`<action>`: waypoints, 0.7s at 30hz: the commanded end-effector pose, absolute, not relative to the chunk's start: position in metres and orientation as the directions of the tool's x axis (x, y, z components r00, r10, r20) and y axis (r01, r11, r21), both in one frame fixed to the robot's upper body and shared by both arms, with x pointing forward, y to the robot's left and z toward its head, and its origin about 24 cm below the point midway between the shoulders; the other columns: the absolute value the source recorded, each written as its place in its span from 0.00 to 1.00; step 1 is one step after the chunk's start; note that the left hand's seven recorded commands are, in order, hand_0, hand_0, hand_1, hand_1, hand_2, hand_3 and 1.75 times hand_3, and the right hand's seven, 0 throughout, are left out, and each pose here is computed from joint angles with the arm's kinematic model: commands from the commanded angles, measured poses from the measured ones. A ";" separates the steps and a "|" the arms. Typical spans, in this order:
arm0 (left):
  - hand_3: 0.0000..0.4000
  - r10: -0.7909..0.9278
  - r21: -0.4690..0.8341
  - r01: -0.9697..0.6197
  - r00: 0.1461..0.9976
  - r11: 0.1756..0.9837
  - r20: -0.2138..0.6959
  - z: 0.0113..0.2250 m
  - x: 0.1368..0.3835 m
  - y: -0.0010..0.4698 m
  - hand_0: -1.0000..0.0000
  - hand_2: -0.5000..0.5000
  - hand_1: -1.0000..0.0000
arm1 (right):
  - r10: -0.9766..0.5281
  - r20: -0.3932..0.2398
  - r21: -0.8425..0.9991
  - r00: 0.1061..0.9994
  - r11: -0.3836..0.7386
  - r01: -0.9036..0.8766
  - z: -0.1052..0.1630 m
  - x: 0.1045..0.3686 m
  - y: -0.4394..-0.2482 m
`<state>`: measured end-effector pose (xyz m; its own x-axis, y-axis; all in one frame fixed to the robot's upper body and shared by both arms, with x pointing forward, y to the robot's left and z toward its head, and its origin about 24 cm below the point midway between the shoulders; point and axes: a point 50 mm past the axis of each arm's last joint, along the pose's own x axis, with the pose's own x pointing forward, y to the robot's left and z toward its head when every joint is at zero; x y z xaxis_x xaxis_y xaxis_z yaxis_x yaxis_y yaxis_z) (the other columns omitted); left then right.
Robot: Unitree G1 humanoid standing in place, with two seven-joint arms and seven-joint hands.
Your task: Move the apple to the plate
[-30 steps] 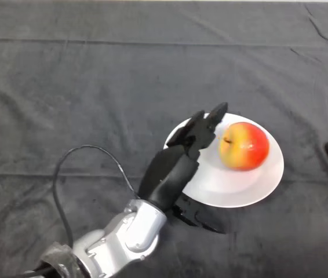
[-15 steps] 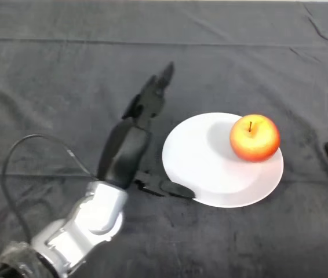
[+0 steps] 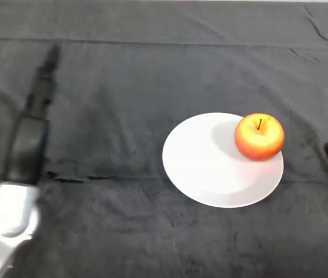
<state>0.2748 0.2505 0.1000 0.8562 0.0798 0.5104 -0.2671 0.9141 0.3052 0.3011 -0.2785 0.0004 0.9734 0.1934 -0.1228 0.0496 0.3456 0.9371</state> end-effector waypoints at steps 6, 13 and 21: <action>0.00 0.177 0.324 -0.394 0.827 0.860 0.534 0.109 0.252 0.305 1.00 0.50 1.00 | 0.183 -0.115 0.927 0.976 0.373 0.039 0.009 0.304 -0.286; 0.00 0.287 0.295 -0.495 0.794 0.817 0.536 0.105 0.232 0.339 1.00 0.50 1.00 | 0.183 -0.115 0.927 0.976 0.373 0.039 0.009 0.304 -0.286; 0.00 0.401 0.263 -0.597 0.744 0.758 0.535 0.104 0.205 0.377 1.00 0.50 1.00 | 0.183 -0.115 0.927 0.976 0.372 0.039 0.009 0.304 -0.287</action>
<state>0.2130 0.3633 0.0901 0.7600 0.4192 0.4967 -0.5776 0.7860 0.2204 0.3011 -0.2784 0.0002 0.9730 0.1928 -0.1265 0.0531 0.3464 0.9366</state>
